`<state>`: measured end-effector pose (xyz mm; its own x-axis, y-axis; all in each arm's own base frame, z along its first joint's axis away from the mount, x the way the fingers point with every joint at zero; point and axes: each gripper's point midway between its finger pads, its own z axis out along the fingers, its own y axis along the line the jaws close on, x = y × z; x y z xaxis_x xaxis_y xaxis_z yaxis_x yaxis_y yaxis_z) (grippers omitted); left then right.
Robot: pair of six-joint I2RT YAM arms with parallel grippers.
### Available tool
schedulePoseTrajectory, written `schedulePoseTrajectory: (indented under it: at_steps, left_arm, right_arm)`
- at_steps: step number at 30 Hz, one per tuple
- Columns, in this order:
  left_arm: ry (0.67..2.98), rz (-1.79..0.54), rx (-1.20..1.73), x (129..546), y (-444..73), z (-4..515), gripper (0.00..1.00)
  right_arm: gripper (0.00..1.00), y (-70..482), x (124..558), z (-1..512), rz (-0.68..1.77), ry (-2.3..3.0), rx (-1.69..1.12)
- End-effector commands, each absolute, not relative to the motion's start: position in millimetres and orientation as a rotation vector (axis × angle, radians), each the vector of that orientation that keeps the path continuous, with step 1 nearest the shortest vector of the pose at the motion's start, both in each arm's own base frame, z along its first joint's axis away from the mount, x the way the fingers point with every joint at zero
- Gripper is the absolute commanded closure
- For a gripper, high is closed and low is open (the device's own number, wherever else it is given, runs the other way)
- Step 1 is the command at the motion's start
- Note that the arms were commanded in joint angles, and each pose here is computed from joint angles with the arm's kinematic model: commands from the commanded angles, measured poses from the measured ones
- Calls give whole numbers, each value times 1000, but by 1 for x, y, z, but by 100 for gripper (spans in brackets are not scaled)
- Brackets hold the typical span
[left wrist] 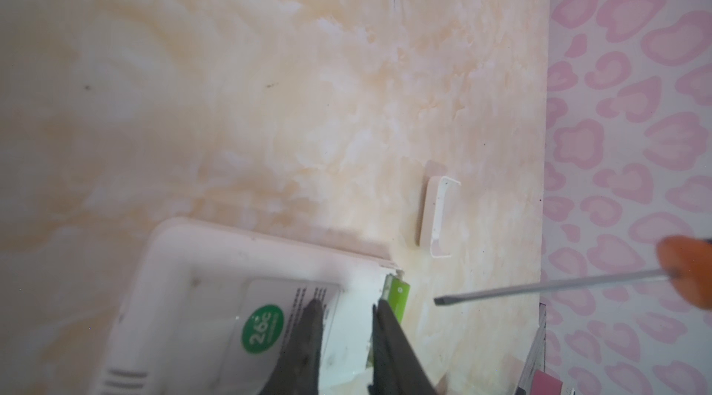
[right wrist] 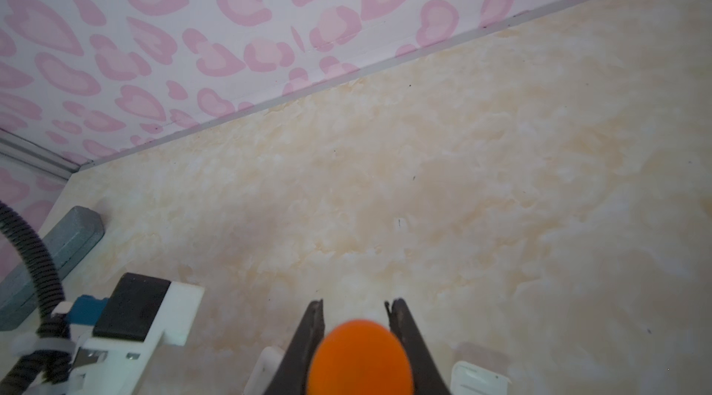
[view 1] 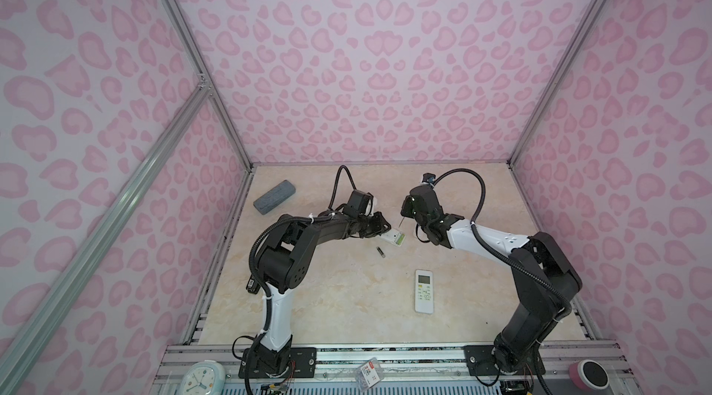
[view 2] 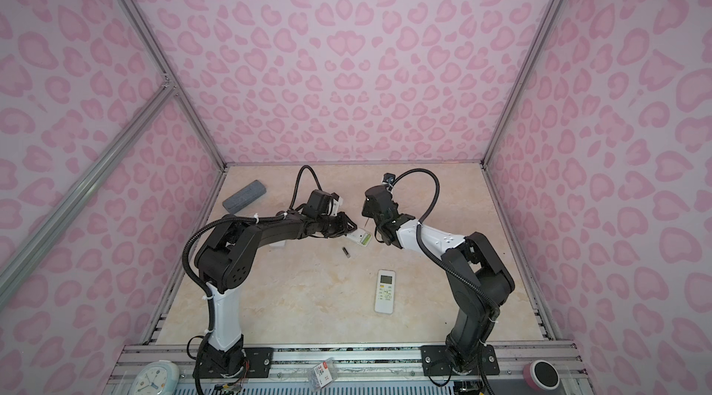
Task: Unload the batteries from the remote control
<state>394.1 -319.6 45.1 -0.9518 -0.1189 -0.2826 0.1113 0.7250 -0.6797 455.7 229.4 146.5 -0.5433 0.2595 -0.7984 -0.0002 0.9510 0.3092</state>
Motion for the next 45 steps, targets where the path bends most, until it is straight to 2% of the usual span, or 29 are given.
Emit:
schedulePoseTrajectory:
  at_steps: [1,6,10,18,23,27,31,36,40,45]
  left_arm:
    - [2659,-1020,7,387,-312,51,74]
    - [2605,-1034,-18,382,-307,80,74]
    - [2600,-994,-27,361,-302,86,74]
    - [2682,-985,20,296,-338,60,74]
    - [2701,-1061,6,285,-367,45,76]
    - [2713,-1043,-49,288,-369,35,77]
    - [2716,-1003,-70,291,-365,28,77]
    - [2720,-1001,-62,292,-367,25,77]
    - [2709,-990,-37,294,-367,30,77]
    - [2679,-996,9,296,-369,43,77]
  right_arm:
    - [100,257,449,123,363,2270,-85]
    - [100,270,449,112,322,2345,-284]
    - [100,273,448,110,300,2332,-395]
    - [100,261,443,91,152,2351,-574]
    - [100,258,439,83,139,2364,-616]
    - [100,259,431,85,180,2371,-613]
    - [100,257,422,87,220,2386,-577]
    - [100,237,415,113,211,2398,-435]
    - [100,171,406,127,26,2469,-132]
    - [100,91,350,109,-86,2610,159]
